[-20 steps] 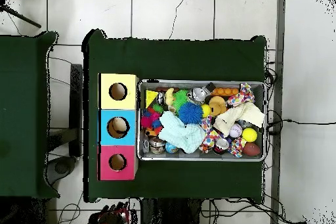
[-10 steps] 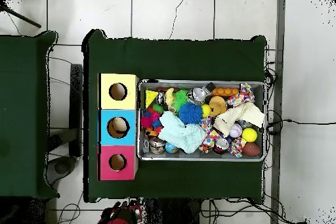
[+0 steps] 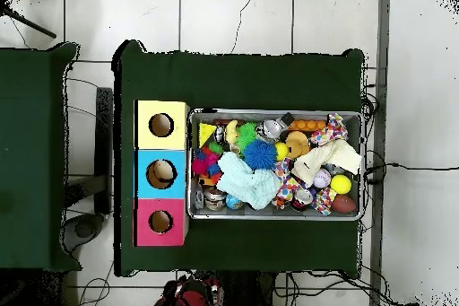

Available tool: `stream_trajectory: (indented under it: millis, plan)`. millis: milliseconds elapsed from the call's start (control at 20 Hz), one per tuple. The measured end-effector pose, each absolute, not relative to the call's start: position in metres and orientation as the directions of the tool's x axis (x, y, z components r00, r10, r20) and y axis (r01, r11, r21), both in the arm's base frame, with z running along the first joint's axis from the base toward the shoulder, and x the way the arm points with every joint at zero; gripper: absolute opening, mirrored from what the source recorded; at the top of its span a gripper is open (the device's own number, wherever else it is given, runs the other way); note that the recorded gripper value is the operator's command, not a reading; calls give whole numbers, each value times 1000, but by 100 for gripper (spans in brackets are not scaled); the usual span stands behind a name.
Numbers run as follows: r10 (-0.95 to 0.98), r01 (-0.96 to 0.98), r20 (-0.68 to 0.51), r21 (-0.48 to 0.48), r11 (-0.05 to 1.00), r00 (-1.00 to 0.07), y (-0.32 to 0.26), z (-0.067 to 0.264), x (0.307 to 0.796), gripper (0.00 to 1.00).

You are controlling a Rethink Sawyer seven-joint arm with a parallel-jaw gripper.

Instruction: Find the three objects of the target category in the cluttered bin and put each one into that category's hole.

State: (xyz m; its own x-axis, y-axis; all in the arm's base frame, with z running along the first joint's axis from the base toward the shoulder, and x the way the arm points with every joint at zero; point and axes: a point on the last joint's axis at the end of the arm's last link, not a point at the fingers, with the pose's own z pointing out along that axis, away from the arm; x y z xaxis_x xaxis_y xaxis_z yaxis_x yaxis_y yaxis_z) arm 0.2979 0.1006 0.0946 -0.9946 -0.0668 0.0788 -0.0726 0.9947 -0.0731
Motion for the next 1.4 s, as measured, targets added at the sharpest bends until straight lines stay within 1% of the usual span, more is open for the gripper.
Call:
stream_trajectory:
  millis: [300, 650, 900, 1150, 1400]
  plan:
    - [-57, -62, 85, -54, 997, -995, 93, 89, 307, 100]
    - [-87, -90, 73, -36, 995, -994, 101, 81, 321, 100]
    - [-92, -95, 74, -32, 995, -993, 104, 81, 320, 100]
    - [-91, -93, 83, -28, 995, -992, 106, 85, 309, 100]
    - [-99, -102, 94, -19, 995, -991, 111, 95, 277, 100]
